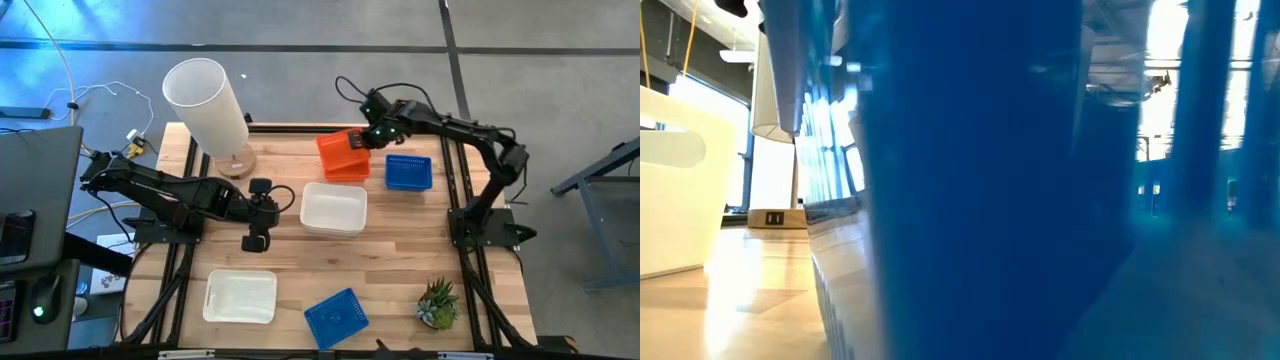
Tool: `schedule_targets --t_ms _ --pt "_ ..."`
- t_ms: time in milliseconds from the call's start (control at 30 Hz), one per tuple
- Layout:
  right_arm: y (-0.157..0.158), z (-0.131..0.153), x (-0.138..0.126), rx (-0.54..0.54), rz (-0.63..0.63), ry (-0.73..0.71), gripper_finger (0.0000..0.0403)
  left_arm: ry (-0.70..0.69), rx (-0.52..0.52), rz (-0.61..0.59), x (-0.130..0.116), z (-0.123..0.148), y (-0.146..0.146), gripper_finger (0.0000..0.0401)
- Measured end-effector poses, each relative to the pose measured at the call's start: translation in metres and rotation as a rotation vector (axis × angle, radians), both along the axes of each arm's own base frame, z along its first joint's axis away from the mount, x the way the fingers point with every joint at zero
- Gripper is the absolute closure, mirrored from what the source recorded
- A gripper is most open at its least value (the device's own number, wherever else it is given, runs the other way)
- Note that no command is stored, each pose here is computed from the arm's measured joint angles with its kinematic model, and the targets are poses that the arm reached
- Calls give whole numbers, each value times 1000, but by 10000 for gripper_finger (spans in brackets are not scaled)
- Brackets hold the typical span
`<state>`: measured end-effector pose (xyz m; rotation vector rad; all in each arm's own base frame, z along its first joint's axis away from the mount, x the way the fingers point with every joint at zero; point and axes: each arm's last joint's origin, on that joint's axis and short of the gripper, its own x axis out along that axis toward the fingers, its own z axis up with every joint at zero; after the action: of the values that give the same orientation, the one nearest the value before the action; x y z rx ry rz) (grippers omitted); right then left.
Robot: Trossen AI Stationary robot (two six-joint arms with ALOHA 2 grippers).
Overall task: Stack baskets by color
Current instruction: Stack the bottom orange bin on the top orange bin
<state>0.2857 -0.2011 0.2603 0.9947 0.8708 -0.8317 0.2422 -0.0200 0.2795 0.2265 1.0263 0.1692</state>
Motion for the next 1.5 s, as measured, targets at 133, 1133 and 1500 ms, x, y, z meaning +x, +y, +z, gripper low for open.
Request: schedule_targets --t_ms 133,1133,1500 --pt "-1 -6 2 33 -30 10 403 4 11 -13 0 0 0 245" --pt "12 -20 5 91 -209 135 403 11 24 -35 0 0 0 245" --pt "6 -32 16 82 -175 104 403 16 25 -35 0 0 0 245"
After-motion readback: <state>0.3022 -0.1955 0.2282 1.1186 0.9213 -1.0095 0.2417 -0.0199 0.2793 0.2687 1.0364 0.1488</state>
